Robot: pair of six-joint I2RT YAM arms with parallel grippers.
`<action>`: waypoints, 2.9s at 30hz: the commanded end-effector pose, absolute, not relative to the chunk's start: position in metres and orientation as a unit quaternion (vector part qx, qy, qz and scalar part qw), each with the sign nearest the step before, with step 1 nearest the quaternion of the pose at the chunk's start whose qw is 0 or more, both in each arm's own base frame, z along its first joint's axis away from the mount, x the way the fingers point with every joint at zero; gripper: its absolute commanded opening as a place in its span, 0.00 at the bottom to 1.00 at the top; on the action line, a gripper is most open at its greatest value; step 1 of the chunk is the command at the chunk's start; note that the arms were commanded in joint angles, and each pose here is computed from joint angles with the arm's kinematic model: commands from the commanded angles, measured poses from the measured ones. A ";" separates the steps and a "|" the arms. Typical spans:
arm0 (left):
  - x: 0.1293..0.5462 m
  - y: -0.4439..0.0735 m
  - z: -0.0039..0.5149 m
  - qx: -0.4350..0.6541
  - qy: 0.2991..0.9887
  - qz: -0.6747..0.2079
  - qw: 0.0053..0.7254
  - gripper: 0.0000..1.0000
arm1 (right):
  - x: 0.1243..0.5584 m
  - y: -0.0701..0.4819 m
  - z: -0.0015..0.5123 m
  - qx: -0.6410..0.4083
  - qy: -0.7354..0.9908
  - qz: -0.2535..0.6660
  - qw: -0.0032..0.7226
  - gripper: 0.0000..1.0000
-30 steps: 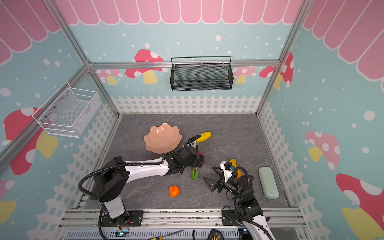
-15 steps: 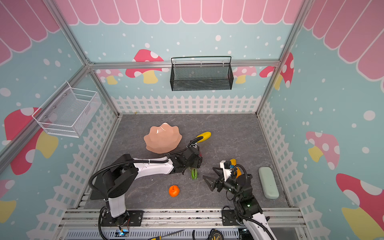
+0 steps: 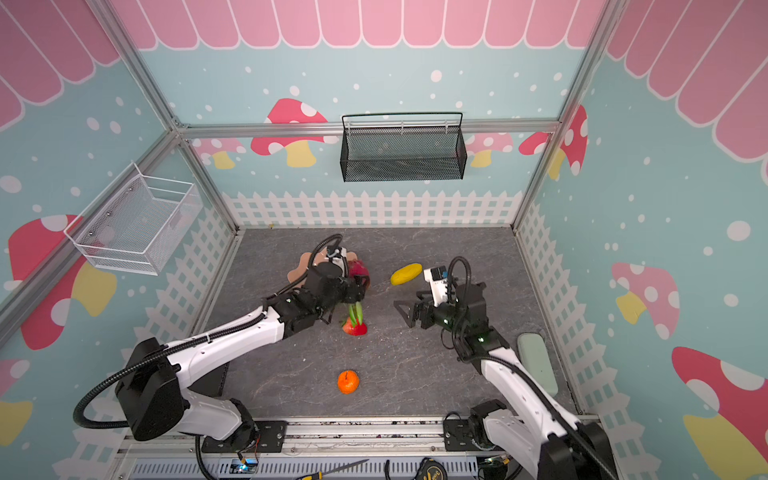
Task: Place and organize the fake fruits in the fruit bowl
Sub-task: 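Carry the dragon fruit into the peach bowl with the left gripper while the right advances, then release the dragon fruit and grasp the yellow fruit with the left gripper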
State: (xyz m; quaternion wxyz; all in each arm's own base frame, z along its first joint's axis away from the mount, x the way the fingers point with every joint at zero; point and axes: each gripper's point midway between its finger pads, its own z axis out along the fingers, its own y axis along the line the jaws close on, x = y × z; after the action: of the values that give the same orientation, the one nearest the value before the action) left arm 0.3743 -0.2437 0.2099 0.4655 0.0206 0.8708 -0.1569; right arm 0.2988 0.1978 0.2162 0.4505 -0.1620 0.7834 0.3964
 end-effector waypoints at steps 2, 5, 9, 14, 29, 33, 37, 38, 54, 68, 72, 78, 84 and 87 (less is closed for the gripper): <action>0.399 -0.192 0.180 0.016 0.906 -0.057 0.419 0.70 | 0.321 0.233 0.212 -0.188 0.788 0.405 0.424 0.98; 0.421 -0.177 0.173 0.007 0.912 -0.042 0.407 0.70 | 0.324 0.249 0.225 -0.203 0.789 0.394 0.425 0.98; 0.445 -0.165 0.158 -0.007 0.920 -0.026 0.392 0.70 | 0.333 0.260 0.242 -0.255 0.768 0.362 0.463 0.98; 0.457 -0.159 0.136 -0.011 0.929 -0.009 0.371 0.70 | 0.312 0.271 0.237 -0.306 0.696 0.398 0.513 0.98; 0.473 -0.141 0.094 -0.021 0.942 0.006 0.334 0.81 | 0.296 0.286 0.205 -0.333 0.678 0.445 0.480 0.98; 0.475 -0.140 0.092 -0.022 0.942 0.005 0.336 0.86 | 0.301 0.286 0.201 -0.330 0.687 0.436 0.479 0.98; 0.477 -0.141 0.088 -0.021 0.943 0.000 0.332 0.87 | 0.301 0.284 0.201 -0.329 0.688 0.429 0.484 0.98; 0.477 -0.141 0.089 -0.021 0.943 -0.001 0.332 0.88 | 0.302 0.283 0.201 -0.328 0.690 0.425 0.485 0.98; 0.462 -0.197 0.161 0.114 0.889 -0.047 0.441 0.99 | 0.339 0.236 0.188 -0.204 0.749 0.404 0.484 0.98; 0.473 -0.371 0.130 0.340 0.832 -0.141 0.416 0.94 | 0.353 0.136 0.172 -0.005 0.752 0.439 0.491 0.98; 0.487 -0.389 0.111 0.334 0.837 -0.155 0.405 0.93 | 0.352 0.132 0.176 -0.006 0.749 0.437 0.499 0.98; 0.495 -0.402 0.085 0.327 0.847 -0.166 0.386 0.92 | 0.352 0.134 0.178 -0.011 0.747 0.444 0.495 0.98; 0.503 -0.406 0.070 0.319 0.865 -0.146 0.359 0.90 | 0.352 0.135 0.179 -0.015 0.745 0.446 0.495 0.98; 0.504 -0.408 0.064 0.317 0.874 -0.141 0.342 0.90 | 0.352 0.135 0.180 -0.017 0.745 0.447 0.496 0.98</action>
State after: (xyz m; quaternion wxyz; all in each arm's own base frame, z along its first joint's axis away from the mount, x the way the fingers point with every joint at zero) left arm 0.5114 -0.4097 0.0801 0.3775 0.3146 0.8572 -0.1544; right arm 0.3515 0.1349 0.1716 0.4878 -0.0121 0.7546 0.4387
